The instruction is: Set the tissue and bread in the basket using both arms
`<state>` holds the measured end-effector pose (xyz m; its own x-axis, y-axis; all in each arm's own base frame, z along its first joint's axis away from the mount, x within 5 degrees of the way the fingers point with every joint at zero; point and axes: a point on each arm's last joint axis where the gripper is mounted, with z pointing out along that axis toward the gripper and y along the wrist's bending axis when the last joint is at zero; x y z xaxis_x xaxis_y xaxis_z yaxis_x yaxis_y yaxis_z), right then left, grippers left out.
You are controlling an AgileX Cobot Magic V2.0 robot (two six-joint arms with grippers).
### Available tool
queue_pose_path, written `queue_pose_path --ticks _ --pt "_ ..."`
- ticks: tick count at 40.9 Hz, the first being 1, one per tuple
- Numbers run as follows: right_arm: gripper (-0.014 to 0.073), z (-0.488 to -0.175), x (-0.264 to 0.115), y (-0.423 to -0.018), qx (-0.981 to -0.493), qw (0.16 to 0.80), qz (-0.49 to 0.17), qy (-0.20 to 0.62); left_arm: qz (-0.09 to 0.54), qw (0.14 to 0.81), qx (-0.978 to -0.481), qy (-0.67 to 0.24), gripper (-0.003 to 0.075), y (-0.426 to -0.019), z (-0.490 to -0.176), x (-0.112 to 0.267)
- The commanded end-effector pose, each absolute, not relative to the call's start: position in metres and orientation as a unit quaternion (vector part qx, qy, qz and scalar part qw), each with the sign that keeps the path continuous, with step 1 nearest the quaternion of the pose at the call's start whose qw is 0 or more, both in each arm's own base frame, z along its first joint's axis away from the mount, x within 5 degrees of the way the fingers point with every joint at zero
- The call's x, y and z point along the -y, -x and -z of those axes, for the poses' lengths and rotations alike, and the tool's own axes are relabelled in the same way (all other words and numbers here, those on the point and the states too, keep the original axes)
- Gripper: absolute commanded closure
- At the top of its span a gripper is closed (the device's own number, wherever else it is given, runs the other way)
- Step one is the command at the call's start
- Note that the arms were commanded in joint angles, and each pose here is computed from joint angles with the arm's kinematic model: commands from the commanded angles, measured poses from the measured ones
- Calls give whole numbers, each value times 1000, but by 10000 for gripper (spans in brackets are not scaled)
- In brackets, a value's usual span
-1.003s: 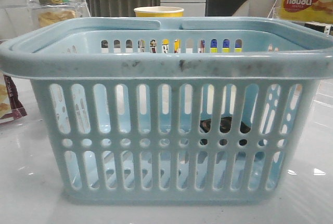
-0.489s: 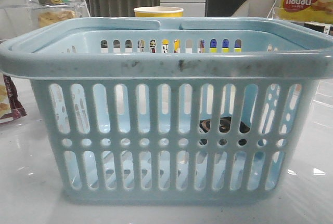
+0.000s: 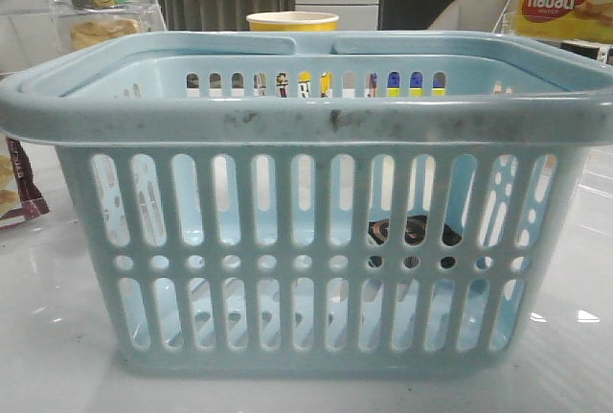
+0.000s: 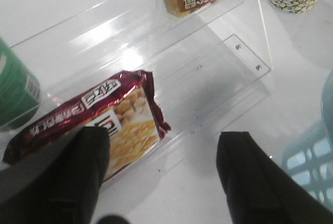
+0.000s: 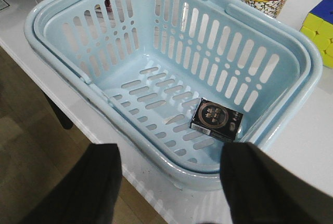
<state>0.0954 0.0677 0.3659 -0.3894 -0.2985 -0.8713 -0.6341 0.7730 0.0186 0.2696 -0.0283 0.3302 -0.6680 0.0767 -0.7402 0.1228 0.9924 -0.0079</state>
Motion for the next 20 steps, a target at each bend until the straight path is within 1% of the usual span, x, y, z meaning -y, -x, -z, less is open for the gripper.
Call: queue_pose_path --ticks 1,10,20 --pt "76 -380 -68 -96 -791 513 -184 277 50 457 -887 -39 214 -298 -354 33" --pt "76 -380 -68 -96 -791 513 -184 277 51 451 -890 -39 215 -362 -348 39" --pt "76 -380 -68 -96 -791 513 -184 277 46 460 -886 -40 214 -410 -331 43"
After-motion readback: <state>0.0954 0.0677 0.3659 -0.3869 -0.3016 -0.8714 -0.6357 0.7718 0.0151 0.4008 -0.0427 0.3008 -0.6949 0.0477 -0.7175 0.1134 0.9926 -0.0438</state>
